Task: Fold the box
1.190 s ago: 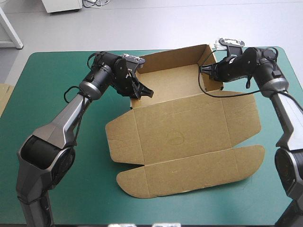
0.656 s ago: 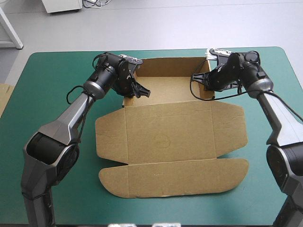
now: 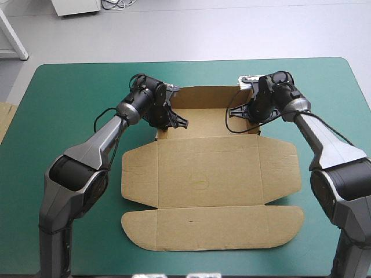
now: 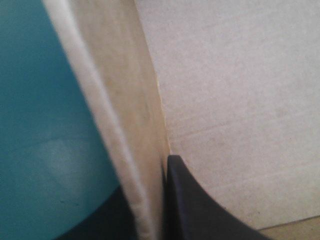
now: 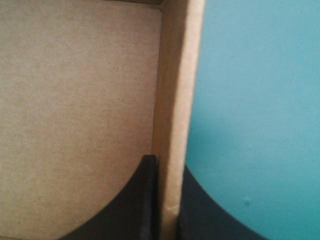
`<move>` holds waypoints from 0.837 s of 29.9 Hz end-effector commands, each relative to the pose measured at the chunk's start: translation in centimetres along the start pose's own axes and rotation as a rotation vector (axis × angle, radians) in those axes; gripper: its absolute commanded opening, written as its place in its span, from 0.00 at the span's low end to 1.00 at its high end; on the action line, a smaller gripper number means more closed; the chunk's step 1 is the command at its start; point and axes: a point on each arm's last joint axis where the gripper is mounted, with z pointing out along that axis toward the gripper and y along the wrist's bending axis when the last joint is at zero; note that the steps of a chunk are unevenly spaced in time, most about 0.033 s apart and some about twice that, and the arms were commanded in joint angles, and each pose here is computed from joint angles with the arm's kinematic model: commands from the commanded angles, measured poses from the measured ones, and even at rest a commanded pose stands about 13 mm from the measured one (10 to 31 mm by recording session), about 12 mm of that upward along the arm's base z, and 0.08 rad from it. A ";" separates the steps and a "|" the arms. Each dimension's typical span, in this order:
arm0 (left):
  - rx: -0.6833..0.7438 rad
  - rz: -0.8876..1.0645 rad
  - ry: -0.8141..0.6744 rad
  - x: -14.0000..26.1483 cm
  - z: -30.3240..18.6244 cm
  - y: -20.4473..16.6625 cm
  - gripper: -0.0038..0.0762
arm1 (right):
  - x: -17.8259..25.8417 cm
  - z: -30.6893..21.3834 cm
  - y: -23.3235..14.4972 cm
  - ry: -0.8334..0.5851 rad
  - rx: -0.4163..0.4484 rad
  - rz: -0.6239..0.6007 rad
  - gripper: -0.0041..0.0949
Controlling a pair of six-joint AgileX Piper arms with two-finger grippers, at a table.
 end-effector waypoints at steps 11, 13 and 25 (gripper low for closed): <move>-0.101 0.079 0.002 0.2 0.2 0.8 0.04 | -1.2 -1.1 -0.4 -0.088 0.048 -0.091 0.03; -0.104 0.079 0.006 0.3 0.4 0.8 0.04 | -1.2 -1.1 -0.4 -0.087 0.048 -0.092 0.03; -0.096 0.069 0.016 0.4 0.1 0.7 0.06 | -1.1 -1.7 -0.3 -0.091 0.035 -0.098 0.28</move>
